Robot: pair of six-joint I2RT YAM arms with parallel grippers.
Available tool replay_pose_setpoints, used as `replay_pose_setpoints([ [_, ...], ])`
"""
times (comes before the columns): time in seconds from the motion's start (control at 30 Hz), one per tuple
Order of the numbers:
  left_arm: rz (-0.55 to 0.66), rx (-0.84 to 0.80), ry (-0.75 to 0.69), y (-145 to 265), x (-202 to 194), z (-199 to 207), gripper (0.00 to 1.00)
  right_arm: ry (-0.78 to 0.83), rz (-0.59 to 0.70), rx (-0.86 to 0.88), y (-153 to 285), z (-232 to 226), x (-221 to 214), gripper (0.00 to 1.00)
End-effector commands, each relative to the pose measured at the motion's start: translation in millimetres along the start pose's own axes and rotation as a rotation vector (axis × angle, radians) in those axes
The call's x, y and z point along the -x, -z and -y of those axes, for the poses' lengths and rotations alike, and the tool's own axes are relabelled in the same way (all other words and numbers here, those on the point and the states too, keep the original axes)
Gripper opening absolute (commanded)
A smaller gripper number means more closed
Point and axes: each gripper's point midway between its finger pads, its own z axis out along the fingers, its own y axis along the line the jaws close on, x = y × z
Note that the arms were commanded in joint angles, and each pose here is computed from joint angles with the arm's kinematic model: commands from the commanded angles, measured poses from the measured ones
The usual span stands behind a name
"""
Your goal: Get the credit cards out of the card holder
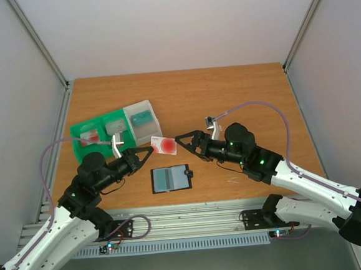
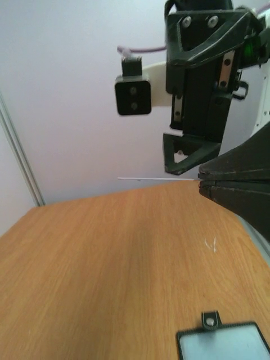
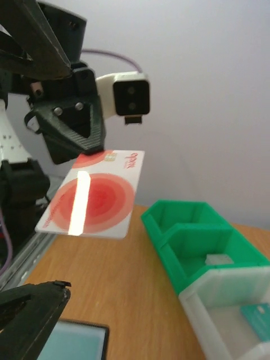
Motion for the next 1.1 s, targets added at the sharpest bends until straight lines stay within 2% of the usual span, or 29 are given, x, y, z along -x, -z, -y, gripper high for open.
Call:
replay_pose_setpoints([
  [0.0, -0.001, 0.040, -0.072, 0.8, 10.5, 0.8, 0.01, 0.057, -0.028, -0.101, 9.6, 11.7, -5.2, 0.98],
  [0.3, -0.070, 0.163, -0.151, -8.8, 30.8, -6.7, 0.00, 0.070, -0.049, -0.166, 19.4, 29.1, -13.3, 0.98],
  [0.53, -0.080, 0.310, -0.168, -6.9, 63.9, -41.7, 0.00, 0.101, -0.030, -0.204, 28.7, 32.8, -9.8, 0.98],
  [0.8, -0.010, 0.404, -0.056, 14.0, 110.8, -86.8, 0.00, 0.145, -0.016, -0.233, 41.3, 31.3, -6.0, 0.99],
  [1.07, 0.135, 0.646, 0.010, 68.4, 167.7, -133.5, 0.00, 0.171, -0.011, -0.245, 50.0, 28.9, -4.6, 0.98],
])
